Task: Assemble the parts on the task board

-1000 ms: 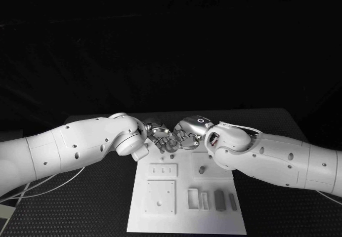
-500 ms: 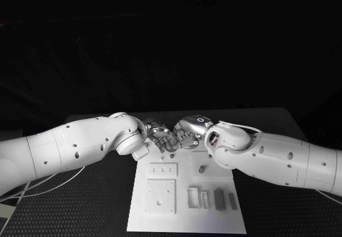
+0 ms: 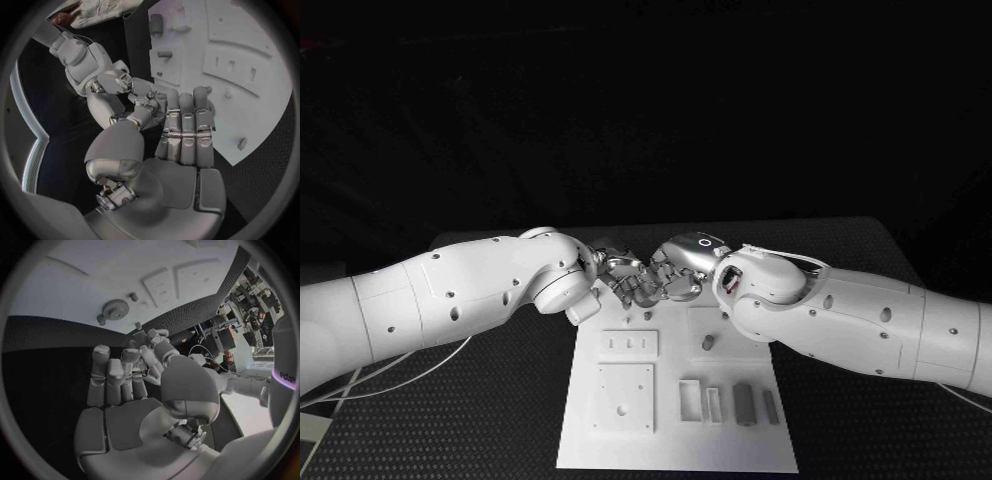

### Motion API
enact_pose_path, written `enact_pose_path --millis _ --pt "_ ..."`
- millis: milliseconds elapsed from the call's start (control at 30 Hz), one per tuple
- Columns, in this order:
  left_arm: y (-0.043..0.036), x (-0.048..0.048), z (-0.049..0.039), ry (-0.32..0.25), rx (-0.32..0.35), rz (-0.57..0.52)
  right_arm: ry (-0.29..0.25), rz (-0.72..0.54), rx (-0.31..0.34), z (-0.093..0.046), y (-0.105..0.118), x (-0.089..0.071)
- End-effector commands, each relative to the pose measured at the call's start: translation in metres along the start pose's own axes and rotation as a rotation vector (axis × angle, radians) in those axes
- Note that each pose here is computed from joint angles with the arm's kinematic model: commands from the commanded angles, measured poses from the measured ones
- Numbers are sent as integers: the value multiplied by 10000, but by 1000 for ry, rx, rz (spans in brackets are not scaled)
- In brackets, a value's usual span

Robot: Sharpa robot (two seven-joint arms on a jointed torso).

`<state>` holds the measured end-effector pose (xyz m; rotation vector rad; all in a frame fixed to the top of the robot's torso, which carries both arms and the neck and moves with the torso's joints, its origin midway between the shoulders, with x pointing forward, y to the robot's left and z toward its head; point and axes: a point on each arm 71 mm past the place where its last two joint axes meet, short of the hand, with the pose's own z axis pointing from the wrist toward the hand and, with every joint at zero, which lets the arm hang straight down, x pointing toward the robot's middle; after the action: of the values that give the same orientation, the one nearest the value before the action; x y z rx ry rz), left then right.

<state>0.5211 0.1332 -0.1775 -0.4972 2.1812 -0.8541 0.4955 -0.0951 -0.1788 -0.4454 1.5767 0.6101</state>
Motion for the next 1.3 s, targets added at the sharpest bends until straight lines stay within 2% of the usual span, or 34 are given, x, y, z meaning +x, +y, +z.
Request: enact_pose_path --millis 33,400,633,767,1000,1233,1300 --pt "-48 30 -6 26 29 -1 13 -11 -13 5 19 15" --pt "23 -39 -33 9 16 -10 -21 26 9 -5 -54 -7" --pt "55 -78 -15 -5 11 -15 -46 42 14 -36 -114 -26" --pt "105 -99 -9 -11 3 -17 -57 51 25 -86 -199 -31" --pt "209 -191 -26 -30 -16 14 -68 55 76 -196 -452 -42" --pt "296 -235 -43 -29 -41 112 -111 136 145 -283 -724 -78" --pt "332 -238 -41 -30 -50 137 -145 166 165 -305 -824 -130"
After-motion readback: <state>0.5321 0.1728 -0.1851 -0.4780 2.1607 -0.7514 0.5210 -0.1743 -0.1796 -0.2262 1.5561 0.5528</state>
